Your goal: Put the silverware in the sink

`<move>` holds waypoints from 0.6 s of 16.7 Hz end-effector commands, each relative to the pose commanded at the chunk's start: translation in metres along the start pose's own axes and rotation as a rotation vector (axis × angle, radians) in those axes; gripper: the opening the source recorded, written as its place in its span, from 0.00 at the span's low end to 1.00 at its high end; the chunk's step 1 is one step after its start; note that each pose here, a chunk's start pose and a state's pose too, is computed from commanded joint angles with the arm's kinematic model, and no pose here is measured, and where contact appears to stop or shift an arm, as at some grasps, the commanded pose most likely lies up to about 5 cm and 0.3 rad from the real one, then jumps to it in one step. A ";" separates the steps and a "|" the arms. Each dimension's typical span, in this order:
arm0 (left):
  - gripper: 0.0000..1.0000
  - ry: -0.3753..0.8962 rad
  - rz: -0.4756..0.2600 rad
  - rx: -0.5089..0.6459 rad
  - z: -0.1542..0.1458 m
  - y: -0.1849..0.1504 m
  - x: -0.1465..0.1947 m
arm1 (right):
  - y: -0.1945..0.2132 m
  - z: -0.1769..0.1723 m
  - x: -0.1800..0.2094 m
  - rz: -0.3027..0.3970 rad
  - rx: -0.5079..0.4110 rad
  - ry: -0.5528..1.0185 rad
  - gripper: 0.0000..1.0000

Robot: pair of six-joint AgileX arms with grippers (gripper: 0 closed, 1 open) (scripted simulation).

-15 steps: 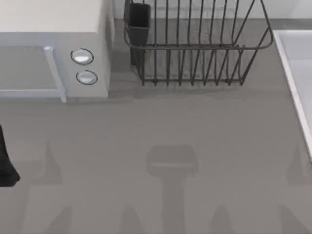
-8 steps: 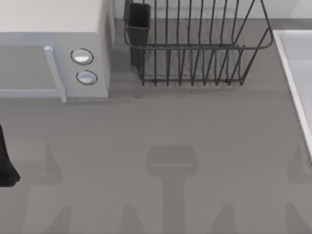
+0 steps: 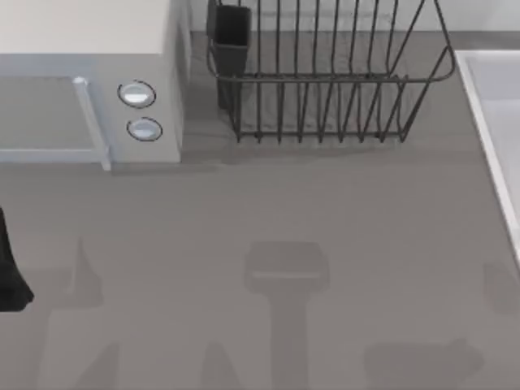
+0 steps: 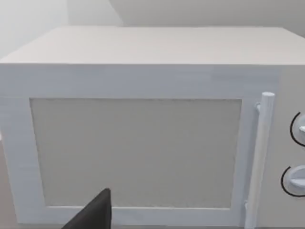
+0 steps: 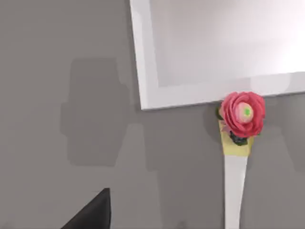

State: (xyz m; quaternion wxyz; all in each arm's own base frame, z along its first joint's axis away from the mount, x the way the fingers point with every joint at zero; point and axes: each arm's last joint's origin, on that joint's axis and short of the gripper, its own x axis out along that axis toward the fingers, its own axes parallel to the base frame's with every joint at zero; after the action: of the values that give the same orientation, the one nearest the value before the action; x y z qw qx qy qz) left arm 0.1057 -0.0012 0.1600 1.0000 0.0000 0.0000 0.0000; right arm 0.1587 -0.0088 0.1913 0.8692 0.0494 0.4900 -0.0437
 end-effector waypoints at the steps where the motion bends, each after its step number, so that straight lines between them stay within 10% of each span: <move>1: 1.00 0.000 0.000 0.000 0.000 0.000 0.000 | 0.000 0.007 0.004 -0.011 0.013 0.095 1.00; 10: 1.00 0.000 0.000 0.000 0.000 0.000 0.000 | -0.002 0.049 0.027 -0.068 0.080 0.533 1.00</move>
State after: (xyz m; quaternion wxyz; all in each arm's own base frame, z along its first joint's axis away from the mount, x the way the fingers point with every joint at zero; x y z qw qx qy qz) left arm 0.1057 -0.0012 0.1600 1.0000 0.0000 0.0000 0.0000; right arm 0.2139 -0.0181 0.1931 0.7048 0.0772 0.7009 -0.0775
